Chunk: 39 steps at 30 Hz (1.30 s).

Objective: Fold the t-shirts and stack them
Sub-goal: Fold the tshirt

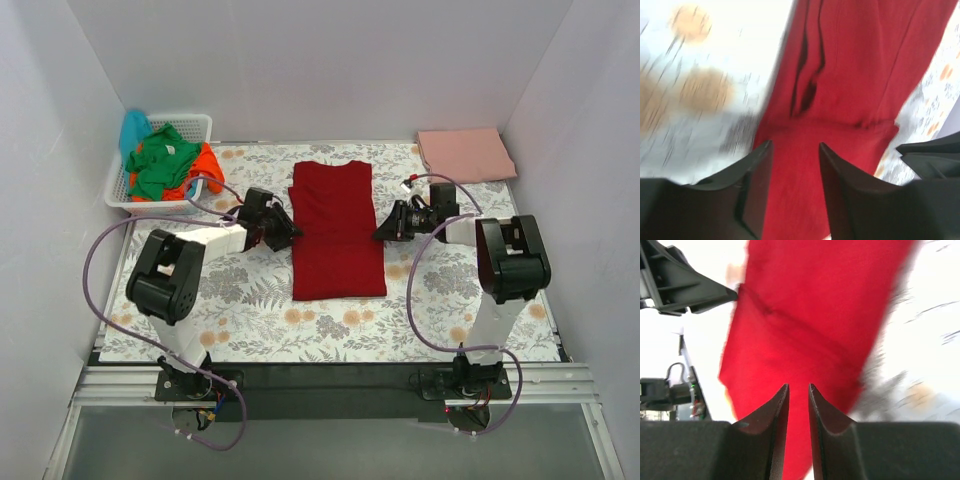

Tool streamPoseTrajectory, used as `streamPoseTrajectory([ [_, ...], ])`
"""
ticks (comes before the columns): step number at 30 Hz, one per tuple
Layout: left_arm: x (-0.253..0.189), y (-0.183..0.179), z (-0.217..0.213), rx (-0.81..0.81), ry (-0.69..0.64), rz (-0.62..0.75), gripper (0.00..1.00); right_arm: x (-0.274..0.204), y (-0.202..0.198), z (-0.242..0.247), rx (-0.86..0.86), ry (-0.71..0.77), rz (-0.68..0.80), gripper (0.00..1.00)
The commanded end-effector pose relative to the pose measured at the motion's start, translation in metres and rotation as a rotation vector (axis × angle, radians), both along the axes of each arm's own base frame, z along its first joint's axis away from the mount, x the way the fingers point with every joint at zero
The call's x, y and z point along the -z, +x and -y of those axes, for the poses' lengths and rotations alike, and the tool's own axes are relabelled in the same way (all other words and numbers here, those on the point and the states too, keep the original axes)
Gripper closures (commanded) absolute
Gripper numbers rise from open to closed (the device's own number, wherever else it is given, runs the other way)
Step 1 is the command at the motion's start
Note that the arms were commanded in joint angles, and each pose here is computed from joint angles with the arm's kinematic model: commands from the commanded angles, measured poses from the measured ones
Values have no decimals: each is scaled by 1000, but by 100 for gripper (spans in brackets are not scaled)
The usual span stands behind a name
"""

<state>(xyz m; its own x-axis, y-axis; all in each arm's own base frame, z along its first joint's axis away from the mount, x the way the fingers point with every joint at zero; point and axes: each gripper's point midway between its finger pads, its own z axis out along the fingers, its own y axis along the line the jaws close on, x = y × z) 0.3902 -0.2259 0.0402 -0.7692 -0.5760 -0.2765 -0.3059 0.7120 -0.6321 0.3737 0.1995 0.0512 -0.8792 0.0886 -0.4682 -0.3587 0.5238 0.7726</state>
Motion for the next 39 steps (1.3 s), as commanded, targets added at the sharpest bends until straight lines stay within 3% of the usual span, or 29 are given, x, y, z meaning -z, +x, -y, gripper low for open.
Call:
streamPoseTrajectory([
  [1,-47,-25,-6,42,-5,58,58,-51,-29,-22,-54,59,71,71],
  [5,-59,-63,1,125,4,58,57,-68,-82,-48,-139,71,84,71],
  [11,-8,-154,10,239,-34,-170,69,-15,-142,-39,-161,13,-18,71],
  [16,28,-178,-16,168,54,-271,77,36,-167,-16,-126,17,-141,72],
  [23,41,-190,-40,86,133,-328,79,36,-168,-2,-94,62,-147,73],
  [27,23,-186,-40,91,126,-283,74,-6,-160,-16,-112,114,-70,72],
  [33,-11,-172,-44,64,135,-180,50,-63,-158,-82,-219,144,33,72],
  [34,-17,-167,-47,45,149,-156,46,-60,-155,-91,-217,131,33,72],
  [39,-26,-167,-56,17,180,-138,45,-51,-160,-138,-281,166,-18,72],
])
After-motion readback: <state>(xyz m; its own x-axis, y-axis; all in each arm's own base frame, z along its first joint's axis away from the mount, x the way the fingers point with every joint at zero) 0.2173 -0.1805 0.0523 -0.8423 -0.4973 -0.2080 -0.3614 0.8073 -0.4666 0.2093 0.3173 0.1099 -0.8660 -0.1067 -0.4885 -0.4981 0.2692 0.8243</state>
